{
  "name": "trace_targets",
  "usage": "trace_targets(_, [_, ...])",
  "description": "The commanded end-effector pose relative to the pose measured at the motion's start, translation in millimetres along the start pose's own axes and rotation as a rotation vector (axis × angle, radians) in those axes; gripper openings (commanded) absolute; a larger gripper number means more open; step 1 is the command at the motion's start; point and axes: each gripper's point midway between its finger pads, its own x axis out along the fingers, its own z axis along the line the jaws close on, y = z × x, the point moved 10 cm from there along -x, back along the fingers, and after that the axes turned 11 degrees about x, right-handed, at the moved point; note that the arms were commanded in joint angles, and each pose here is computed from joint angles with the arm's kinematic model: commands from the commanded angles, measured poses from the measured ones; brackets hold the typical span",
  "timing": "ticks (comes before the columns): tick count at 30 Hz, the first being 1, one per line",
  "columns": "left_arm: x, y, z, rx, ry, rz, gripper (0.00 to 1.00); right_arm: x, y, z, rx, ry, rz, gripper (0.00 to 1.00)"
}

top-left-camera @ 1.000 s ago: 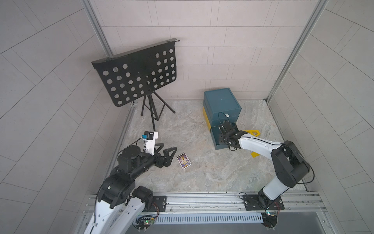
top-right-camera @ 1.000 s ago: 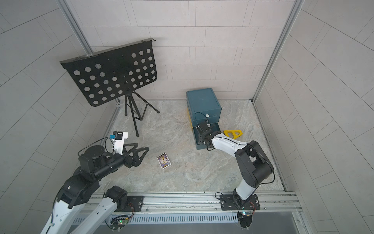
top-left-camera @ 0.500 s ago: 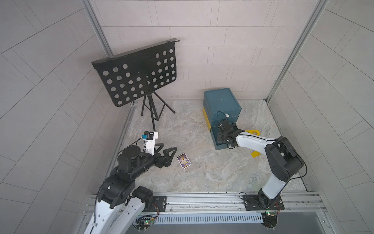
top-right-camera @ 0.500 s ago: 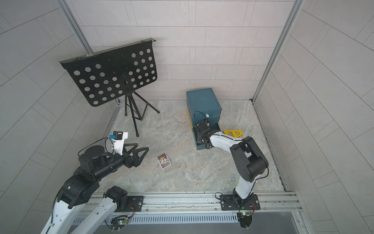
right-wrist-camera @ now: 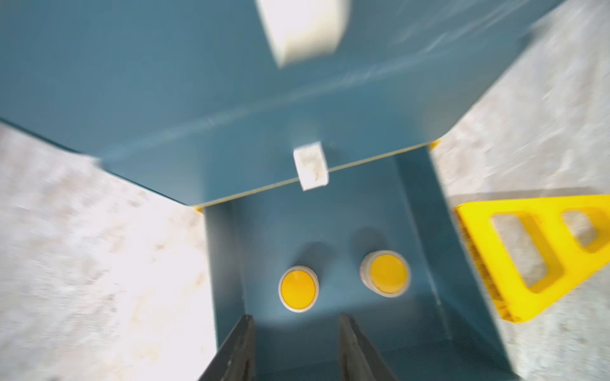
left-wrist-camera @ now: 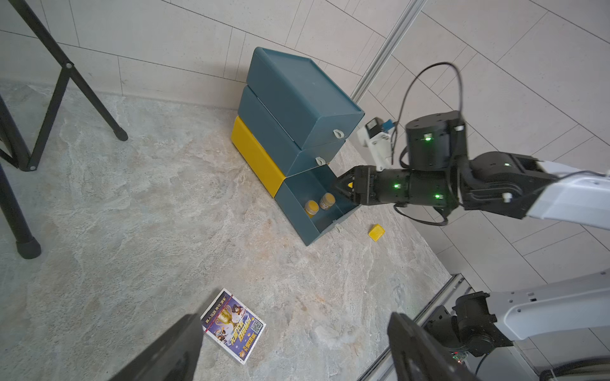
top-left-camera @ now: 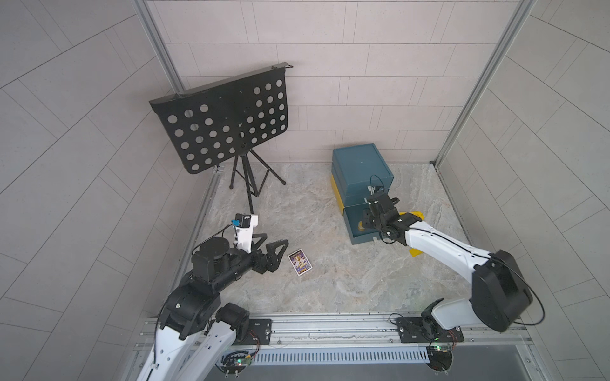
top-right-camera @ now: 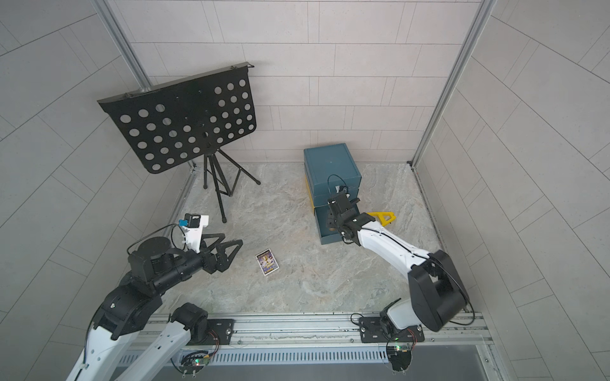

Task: Put the paint cans in the drawer according to color
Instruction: Place the paint can in the drawer, then close the drawer in the storage box.

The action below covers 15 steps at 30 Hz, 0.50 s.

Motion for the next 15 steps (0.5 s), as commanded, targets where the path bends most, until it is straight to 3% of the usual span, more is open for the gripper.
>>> trace_targets(1, [-0.5, -1.2, 0.7, 0.004, -0.004, -0.021, 0.95, -16.4, 17.8, -25.2, 0.015, 0.053, -0.023, 0.44])
trace_targets(8, [-0.3, -1.3, 0.6, 0.004, -0.002, -0.022, 0.95, -23.0, 77.0, -74.5, 0.168, -0.044, -0.064, 0.43])
trace_targets(15, [-0.3, -1.3, 0.5, 0.003, -0.001, -0.021, 0.95, -2.7, 98.1, -82.5, 0.224, -0.058, -0.014, 0.44])
